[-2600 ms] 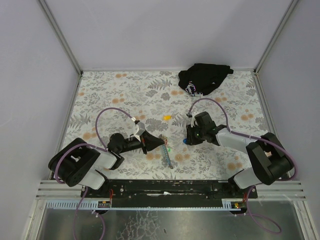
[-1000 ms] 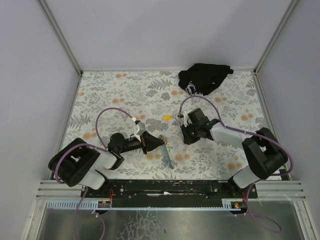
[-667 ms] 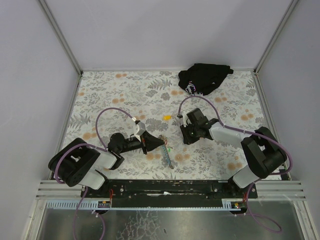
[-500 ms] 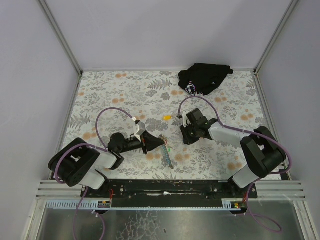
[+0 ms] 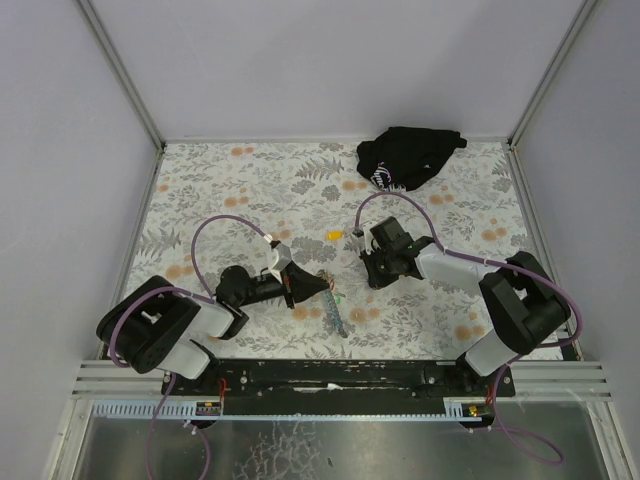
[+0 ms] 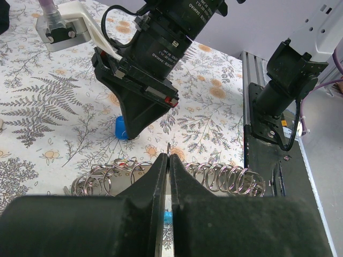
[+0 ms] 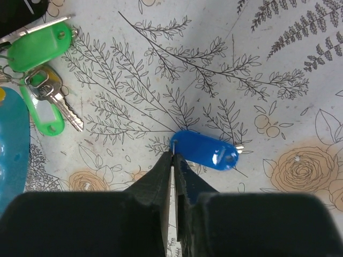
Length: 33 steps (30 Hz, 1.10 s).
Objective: Put the keys on the keyring
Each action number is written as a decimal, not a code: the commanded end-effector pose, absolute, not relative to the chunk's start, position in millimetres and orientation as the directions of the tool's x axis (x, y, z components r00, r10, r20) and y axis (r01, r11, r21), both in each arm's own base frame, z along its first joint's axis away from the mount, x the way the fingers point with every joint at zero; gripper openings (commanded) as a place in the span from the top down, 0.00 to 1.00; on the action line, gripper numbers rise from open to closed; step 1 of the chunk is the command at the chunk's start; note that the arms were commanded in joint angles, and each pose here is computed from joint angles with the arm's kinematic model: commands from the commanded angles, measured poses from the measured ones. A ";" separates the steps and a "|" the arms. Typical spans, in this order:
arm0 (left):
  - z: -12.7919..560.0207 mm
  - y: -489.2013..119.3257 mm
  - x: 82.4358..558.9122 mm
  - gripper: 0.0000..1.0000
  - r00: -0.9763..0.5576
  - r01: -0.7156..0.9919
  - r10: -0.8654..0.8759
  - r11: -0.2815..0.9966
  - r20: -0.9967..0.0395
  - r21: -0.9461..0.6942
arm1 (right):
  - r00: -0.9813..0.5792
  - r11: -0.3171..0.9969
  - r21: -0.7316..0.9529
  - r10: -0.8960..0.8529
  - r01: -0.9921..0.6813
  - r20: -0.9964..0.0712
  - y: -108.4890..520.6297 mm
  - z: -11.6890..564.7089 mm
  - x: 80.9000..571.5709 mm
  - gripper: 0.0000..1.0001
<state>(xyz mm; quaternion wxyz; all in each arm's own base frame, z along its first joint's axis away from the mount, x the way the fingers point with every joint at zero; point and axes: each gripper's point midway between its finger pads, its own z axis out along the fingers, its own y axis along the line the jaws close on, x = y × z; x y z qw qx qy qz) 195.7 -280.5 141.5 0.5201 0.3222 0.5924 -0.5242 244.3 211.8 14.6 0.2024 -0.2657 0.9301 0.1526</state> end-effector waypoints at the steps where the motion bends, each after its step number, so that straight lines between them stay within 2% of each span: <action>1: 161.3 -283.8 200.5 1.00 -0.170 0.949 -0.199 0.230 -0.965 -0.214 | -0.762 0.816 0.149 -0.434 -0.558 -0.481 215.6 25.9 252.1 0.95; 3: 161.6 -283.7 199.9 1.00 -0.168 0.950 -0.200 0.228 -0.965 -0.213 | -0.755 0.813 0.143 -0.440 -0.565 -0.487 214.7 28.5 252.1 1.00; 10: 160.7 -283.4 196.5 1.00 -0.158 0.956 -0.193 0.216 -0.968 -0.199 | -0.678 0.754 0.130 -0.482 -0.643 -0.555 221.8 52.0 248.6 1.00; 17: 161.4 -281.4 194.8 1.00 -0.126 0.962 -0.178 0.218 -0.976 -0.163 | -0.497 0.550 0.192 -0.484 -0.813 -0.720 251.0 98.5 225.6 1.00; 22: 160.8 -283.2 193.3 1.00 -0.119 0.968 -0.151 0.201 -0.981 -0.149 | -0.382 0.396 0.197 -0.471 -0.897 -0.795 267.7 119.5 202.7 1.00; 30: 164.7 -286.0 190.7 1.00 -0.082 0.981 -0.111 0.167 -0.990 -0.100 | -0.261 0.328 0.101 -0.495 -0.939 -0.829 281.9 134.7 192.4 1.00; 33: 164.7 -286.7 189.8 1.00 -0.080 0.983 -0.102 0.157 -0.992 -0.096 | -0.212 0.365 -0.015 -0.573 -0.931 -0.792 273.7 128.4 204.8 1.00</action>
